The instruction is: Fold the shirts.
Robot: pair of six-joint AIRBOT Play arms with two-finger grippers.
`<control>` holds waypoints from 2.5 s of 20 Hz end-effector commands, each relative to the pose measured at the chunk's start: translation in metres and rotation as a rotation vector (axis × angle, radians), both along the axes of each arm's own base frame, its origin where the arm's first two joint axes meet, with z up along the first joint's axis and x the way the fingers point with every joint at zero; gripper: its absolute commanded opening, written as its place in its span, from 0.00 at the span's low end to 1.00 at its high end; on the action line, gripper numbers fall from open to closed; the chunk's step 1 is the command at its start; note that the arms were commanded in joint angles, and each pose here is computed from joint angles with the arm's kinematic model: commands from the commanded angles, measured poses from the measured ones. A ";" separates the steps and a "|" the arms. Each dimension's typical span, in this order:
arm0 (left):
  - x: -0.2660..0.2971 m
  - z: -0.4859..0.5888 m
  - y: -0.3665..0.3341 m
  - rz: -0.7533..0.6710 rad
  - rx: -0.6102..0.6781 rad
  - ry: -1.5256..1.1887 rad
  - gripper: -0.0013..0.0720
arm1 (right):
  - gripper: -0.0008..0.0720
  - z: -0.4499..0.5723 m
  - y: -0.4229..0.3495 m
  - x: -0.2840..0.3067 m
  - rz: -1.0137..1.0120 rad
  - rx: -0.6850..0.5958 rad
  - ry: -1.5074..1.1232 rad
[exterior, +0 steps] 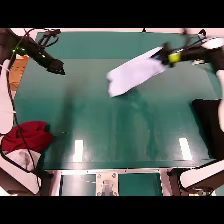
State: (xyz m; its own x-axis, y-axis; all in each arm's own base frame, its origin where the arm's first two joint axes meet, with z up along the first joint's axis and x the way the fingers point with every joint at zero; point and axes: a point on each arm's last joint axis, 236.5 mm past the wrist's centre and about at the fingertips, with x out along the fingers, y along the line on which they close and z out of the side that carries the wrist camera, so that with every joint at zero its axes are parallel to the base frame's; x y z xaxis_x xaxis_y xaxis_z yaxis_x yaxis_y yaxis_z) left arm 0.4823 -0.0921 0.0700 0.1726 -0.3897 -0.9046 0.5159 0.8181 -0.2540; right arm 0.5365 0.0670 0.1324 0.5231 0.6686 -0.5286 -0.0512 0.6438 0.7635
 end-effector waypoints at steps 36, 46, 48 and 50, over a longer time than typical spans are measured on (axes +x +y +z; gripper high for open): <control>-0.008 -0.001 -0.001 0.001 -0.006 0.036 0.05 | 0.78 -0.175 -0.336 -0.441 -0.862 -0.321 1.375; -0.011 0.016 -0.002 0.189 -0.048 0.071 0.05 | 0.04 -0.044 -0.284 -0.187 -0.587 -0.404 0.534; -0.031 0.010 -0.008 0.192 -0.039 0.112 0.05 | 0.04 -0.031 -0.233 -0.156 -0.440 -0.492 0.406; -0.064 -0.002 -0.016 0.169 -0.021 0.161 0.05 | 0.04 -0.038 -0.179 -0.152 -0.298 -0.528 0.383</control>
